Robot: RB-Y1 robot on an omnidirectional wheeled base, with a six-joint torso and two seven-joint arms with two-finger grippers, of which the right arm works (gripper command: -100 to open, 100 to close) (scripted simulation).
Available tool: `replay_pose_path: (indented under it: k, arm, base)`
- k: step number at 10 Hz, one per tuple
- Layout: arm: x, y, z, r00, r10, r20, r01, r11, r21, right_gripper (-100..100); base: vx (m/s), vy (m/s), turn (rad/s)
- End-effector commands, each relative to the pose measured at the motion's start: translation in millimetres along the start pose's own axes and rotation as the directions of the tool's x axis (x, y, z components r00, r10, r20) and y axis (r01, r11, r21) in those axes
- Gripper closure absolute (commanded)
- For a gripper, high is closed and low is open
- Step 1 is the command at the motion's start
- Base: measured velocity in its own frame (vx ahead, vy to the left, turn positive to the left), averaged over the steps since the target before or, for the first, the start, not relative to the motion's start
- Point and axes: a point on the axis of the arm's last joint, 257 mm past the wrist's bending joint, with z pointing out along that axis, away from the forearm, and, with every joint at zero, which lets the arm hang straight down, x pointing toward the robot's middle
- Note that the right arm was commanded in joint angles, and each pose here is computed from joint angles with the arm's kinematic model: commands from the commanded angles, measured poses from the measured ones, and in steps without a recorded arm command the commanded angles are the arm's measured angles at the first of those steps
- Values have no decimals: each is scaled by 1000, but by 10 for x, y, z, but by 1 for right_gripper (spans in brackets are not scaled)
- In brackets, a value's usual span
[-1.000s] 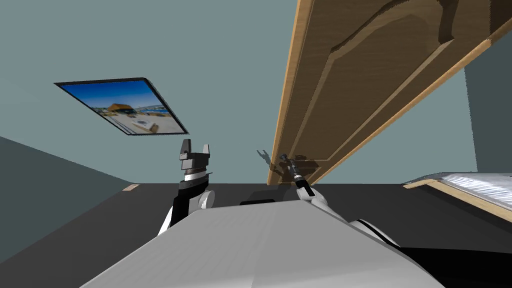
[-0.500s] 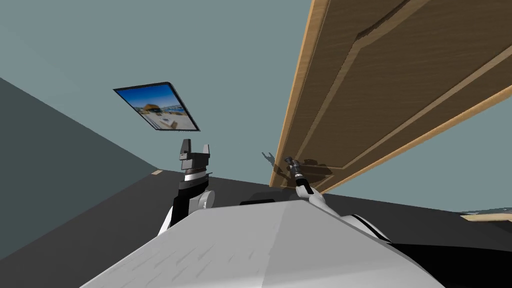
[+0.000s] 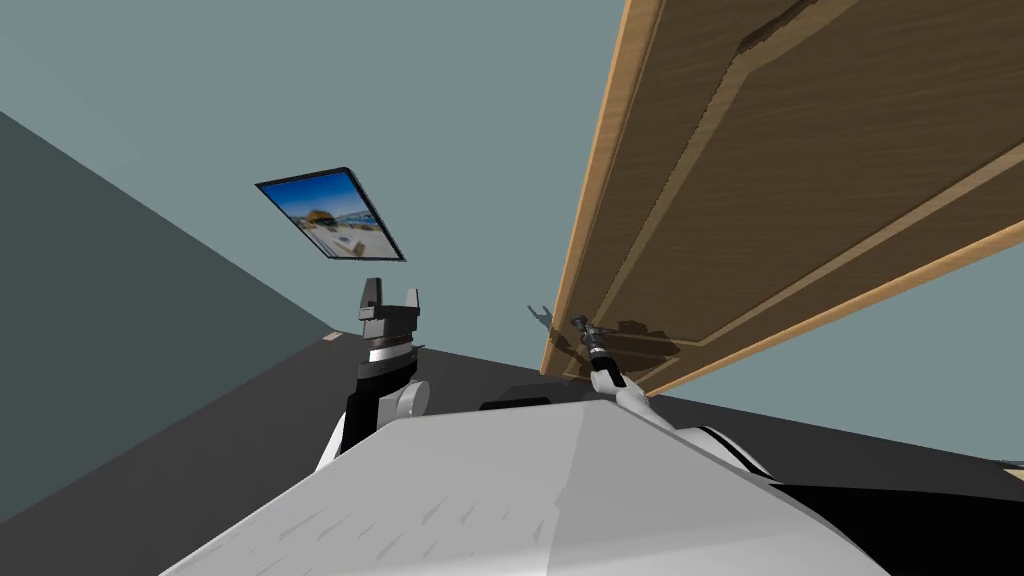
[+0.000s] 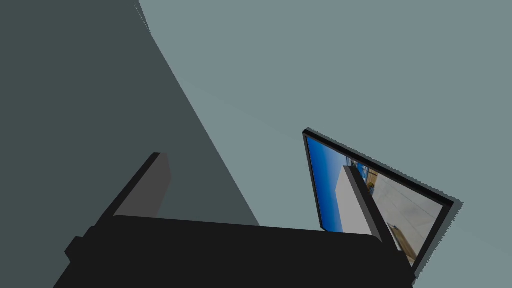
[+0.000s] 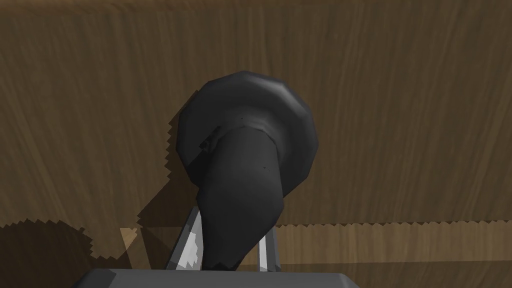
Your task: Pull the door open
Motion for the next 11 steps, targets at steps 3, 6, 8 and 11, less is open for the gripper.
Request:
replay_pose_path:
  k: [3,6,8,11]
  arm:
    - [12,31,17,1000,-1,-3,1,1000,-8,100]
    - [-48,10,-42,1000,-3,-14,3,1000,-2,100]
    - [-81,15,-85,1000,-4,-31,4,1000,-2,100]
    - [-130,19,-160,998,-5,-58,5,1000,-1,100]
  base:
    - [1,3,-3]
    - [-110,0,96]
    - [-178,-37,113]
    - [-196,-53,142]
